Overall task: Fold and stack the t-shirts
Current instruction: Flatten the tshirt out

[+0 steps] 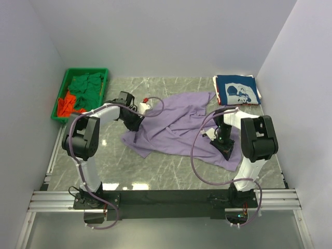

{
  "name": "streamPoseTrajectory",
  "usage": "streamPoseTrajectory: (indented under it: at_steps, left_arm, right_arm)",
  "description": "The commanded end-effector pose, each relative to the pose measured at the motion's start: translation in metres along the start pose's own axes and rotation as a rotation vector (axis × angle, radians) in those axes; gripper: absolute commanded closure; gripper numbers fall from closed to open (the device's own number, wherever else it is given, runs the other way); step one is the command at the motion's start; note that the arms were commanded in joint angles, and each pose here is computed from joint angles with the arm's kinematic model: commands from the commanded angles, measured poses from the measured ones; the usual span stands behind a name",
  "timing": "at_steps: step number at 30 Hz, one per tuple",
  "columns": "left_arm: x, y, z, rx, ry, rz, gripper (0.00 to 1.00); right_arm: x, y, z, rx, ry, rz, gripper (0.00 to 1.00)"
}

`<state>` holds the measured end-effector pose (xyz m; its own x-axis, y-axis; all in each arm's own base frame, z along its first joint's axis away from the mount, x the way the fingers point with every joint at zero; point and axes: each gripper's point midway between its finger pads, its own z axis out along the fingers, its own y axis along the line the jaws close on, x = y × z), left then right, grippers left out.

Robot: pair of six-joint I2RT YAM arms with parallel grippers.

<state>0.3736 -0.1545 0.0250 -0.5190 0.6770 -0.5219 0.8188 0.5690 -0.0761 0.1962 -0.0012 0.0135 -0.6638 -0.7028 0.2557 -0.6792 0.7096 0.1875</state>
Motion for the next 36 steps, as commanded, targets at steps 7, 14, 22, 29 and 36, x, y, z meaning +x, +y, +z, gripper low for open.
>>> streamPoseTrajectory:
  at_steps: [7, 14, 22, 29, 36]
  left_arm:
    - [0.142, -0.077, -0.068, 0.106, 0.337, 0.113, 0.99]
    - [0.18, -0.136, -0.132, 0.301, 0.384, 0.21, 0.98]
    - [0.026, -0.031, -0.122, 0.235, 0.007, -0.044, 0.57]
    - [-0.102, 0.088, -0.063, -0.034, -0.197, -0.095, 0.48]
    - [-0.092, 0.108, 0.008, -0.094, -0.107, -0.09, 0.61]
  right_arm:
    - [-0.011, -0.001, -0.026, 0.002, -0.049, -0.051, 0.97]
    - [-0.003, 0.035, -0.017, -0.02, 0.024, -0.249, 0.97]
    - [0.013, 0.061, -0.023, -0.038, 0.008, -0.436, 0.77]
    - [-0.068, 0.009, -0.132, -0.149, -0.386, -0.156, 0.42]
    - [-0.124, -0.057, -0.123, -0.034, -0.389, 0.063, 0.6]
